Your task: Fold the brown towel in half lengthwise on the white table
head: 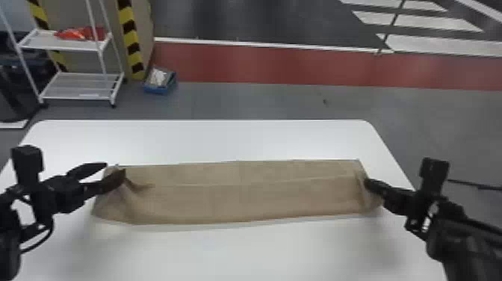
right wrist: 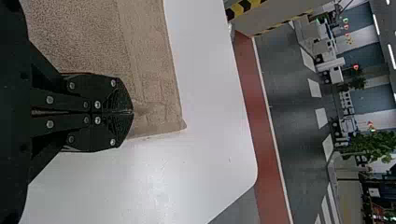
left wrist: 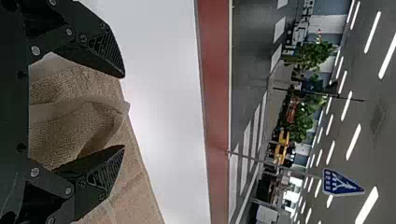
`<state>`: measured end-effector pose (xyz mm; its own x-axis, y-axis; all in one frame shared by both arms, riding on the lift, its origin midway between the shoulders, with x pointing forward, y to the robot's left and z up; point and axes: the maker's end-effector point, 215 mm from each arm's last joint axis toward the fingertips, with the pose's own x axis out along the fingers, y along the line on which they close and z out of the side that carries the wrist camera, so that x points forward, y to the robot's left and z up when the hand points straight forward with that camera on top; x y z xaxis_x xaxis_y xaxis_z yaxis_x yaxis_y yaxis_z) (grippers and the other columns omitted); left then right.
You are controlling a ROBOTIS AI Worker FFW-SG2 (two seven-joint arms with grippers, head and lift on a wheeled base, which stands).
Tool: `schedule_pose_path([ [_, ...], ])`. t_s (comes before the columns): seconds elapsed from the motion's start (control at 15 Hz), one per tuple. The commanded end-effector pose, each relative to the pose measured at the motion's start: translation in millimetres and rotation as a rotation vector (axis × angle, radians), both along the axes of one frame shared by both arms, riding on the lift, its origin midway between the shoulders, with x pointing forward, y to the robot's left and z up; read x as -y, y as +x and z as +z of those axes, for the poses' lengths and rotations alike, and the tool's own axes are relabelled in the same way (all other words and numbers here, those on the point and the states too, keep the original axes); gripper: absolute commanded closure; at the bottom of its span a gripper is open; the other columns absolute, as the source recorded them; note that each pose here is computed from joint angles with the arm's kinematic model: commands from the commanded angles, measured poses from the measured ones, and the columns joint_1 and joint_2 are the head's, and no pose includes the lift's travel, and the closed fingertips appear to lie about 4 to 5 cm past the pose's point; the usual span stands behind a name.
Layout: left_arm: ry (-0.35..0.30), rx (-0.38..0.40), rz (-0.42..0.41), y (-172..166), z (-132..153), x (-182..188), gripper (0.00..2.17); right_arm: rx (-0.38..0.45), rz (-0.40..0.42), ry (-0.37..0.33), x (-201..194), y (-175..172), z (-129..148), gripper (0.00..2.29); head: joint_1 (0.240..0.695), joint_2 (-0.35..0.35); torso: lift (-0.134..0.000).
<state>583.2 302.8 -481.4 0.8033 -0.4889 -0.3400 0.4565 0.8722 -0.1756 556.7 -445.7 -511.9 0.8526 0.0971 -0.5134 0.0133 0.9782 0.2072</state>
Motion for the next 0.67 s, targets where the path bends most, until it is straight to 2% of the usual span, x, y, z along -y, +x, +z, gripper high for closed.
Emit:
schedule_pose_path([
  [0.0,-0.004,-0.013,-0.017,-0.4,-0.4,3.4,0.68,0.0,-0.002,-0.002,1.9,-0.2,0.6,1.45,0.695,-0.135,-0.057],
  [0.2,-0.02,-0.028,-0.008,-1.0,-2.0,1.3,1.47,0.005,-0.003,-0.002,2.5,2.0,3.2,1.45,0.695,-0.141,-0.057],
  [0.27,-0.022,-0.035,-0.006,-1.5,-3.1,0.8,1.55,0.007,-0.003,-0.002,2.5,2.7,4.1,1.44,0.695,-0.141,-0.057],
  [0.33,-0.031,-0.044,-0.001,-2.2,-3.6,-0.9,1.73,0.01,-0.004,-0.001,3.2,4.1,5.9,1.45,0.695,-0.14,-0.057],
  [0.47,-0.05,-0.051,0.029,-2.5,-0.3,-14.2,1.73,0.016,-0.007,0.003,3.4,5.8,8.2,1.45,0.695,-0.139,-0.057],
  [0.6,-0.077,-0.065,0.097,-12.5,7.5,-32.9,1.73,0.045,-0.012,0.012,3.7,9.9,15.9,1.44,0.695,-0.128,-0.057],
])
